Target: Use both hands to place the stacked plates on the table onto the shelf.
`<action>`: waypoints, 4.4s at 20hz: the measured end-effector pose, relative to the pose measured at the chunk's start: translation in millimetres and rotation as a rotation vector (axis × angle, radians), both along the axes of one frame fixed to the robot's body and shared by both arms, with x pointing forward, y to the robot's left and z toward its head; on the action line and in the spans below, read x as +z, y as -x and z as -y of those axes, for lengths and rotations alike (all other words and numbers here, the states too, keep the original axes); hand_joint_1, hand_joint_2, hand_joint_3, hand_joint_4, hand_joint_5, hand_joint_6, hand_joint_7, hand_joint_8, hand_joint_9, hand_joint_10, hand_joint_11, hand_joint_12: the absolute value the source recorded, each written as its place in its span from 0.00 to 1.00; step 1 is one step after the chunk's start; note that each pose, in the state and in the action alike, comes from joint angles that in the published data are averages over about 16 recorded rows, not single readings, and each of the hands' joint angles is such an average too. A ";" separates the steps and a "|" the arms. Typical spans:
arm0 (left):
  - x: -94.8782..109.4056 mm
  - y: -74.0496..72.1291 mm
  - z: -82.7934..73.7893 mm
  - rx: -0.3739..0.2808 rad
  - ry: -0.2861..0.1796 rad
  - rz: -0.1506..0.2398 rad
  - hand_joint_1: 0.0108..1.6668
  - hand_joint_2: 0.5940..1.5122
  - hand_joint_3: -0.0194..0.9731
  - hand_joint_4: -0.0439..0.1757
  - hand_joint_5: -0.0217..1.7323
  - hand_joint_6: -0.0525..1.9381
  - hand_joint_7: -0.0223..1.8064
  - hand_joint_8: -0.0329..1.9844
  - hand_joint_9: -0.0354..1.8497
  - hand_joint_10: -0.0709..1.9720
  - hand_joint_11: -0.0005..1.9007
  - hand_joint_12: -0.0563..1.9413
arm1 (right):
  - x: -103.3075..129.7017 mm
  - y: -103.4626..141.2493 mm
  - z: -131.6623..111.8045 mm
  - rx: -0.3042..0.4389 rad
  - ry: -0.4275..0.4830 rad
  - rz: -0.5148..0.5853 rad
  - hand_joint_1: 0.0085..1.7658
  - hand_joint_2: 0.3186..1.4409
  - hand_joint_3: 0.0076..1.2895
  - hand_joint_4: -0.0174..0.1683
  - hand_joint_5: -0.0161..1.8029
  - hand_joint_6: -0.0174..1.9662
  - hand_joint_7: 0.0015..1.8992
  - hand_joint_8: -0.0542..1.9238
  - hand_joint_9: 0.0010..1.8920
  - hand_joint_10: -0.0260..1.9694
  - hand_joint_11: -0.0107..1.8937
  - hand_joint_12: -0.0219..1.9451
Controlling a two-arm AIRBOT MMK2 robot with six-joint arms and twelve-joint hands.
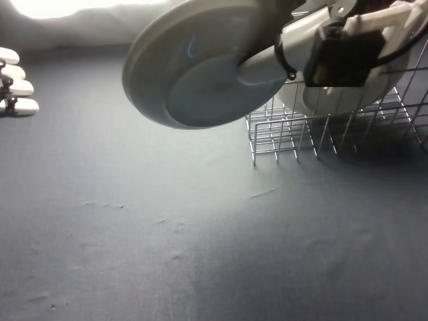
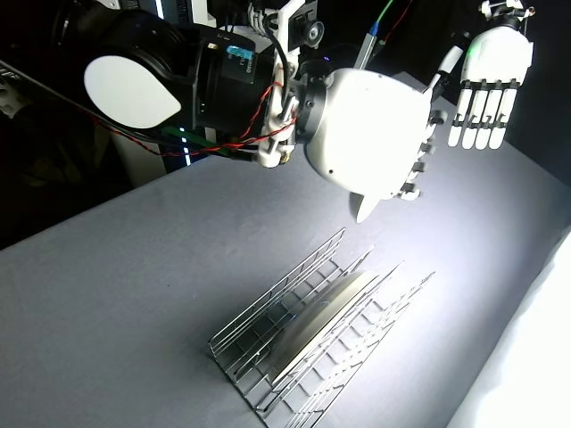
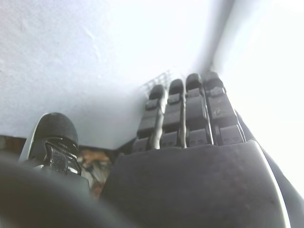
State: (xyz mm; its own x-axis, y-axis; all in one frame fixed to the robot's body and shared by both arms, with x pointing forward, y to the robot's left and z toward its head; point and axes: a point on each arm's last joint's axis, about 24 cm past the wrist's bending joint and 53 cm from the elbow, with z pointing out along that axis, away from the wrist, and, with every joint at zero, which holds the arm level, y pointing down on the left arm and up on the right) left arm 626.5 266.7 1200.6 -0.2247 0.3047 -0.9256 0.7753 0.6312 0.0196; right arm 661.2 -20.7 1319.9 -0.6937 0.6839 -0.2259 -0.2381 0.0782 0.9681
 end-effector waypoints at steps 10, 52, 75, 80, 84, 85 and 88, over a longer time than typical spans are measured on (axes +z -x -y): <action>6.3 -2.0 2.9 0.012 0.020 0.000 0.01 0.66 0.03 0.21 0.02 0.03 0.02 0.02 0.03 0.04 0.01 0.03 | -8.4 -11.1 38.8 -0.076 0.045 -0.025 0.76 0.60 0.01 0.08 0.56 0.40 0.58 0.35 0.53 0.54 0.40 0.59; 6.1 -3.3 1.1 0.017 0.034 -0.021 0.01 0.66 0.04 0.21 0.02 0.03 0.02 0.02 0.03 0.04 0.01 0.03 | -77.7 -16.6 117.2 -0.182 0.261 0.059 0.78 0.58 0.00 0.07 0.55 0.42 0.56 0.36 0.53 0.53 0.41 0.59; 5.6 -2.1 3.2 0.014 0.045 -0.036 0.01 0.68 0.04 0.21 0.02 0.03 0.02 0.02 0.03 0.04 0.01 0.03 | -34.4 -3.5 92.5 -0.121 0.246 0.258 0.49 0.62 0.01 0.08 0.12 0.02 0.11 0.04 0.12 0.02 0.01 0.33; 6.0 -1.8 3.8 0.013 0.053 -0.043 0.01 0.68 0.04 0.21 0.02 0.03 0.02 0.02 0.03 0.04 0.01 0.03 | -19.7 18.3 65.4 -0.036 0.320 0.438 0.47 0.60 0.01 0.08 0.09 0.02 0.07 0.03 0.07 0.02 0.01 0.28; 7.5 -1.8 5.6 0.011 0.062 -0.047 0.01 0.67 0.04 0.21 0.02 0.03 0.02 0.02 0.03 0.04 0.01 0.03 | -18.6 40.7 42.8 0.049 0.414 0.611 0.46 0.60 0.01 0.09 0.09 0.02 0.07 0.03 0.07 0.02 0.01 0.29; 7.8 -1.8 6.2 0.009 0.065 -0.047 0.01 0.67 0.04 0.21 0.02 0.03 0.02 0.02 0.03 0.04 0.01 0.03 | -19.5 46.6 37.7 0.072 0.440 0.657 0.46 0.60 0.01 0.09 0.09 0.02 0.07 0.03 0.07 0.02 0.01 0.29; 9.1 -1.3 8.9 0.003 0.072 -0.049 0.01 0.67 0.04 0.21 0.02 0.03 0.02 0.02 0.03 0.04 0.01 0.03 | -23.8 63.6 25.1 0.138 0.513 0.795 0.46 0.61 0.01 0.10 0.09 0.02 0.07 0.03 0.08 0.02 0.01 0.30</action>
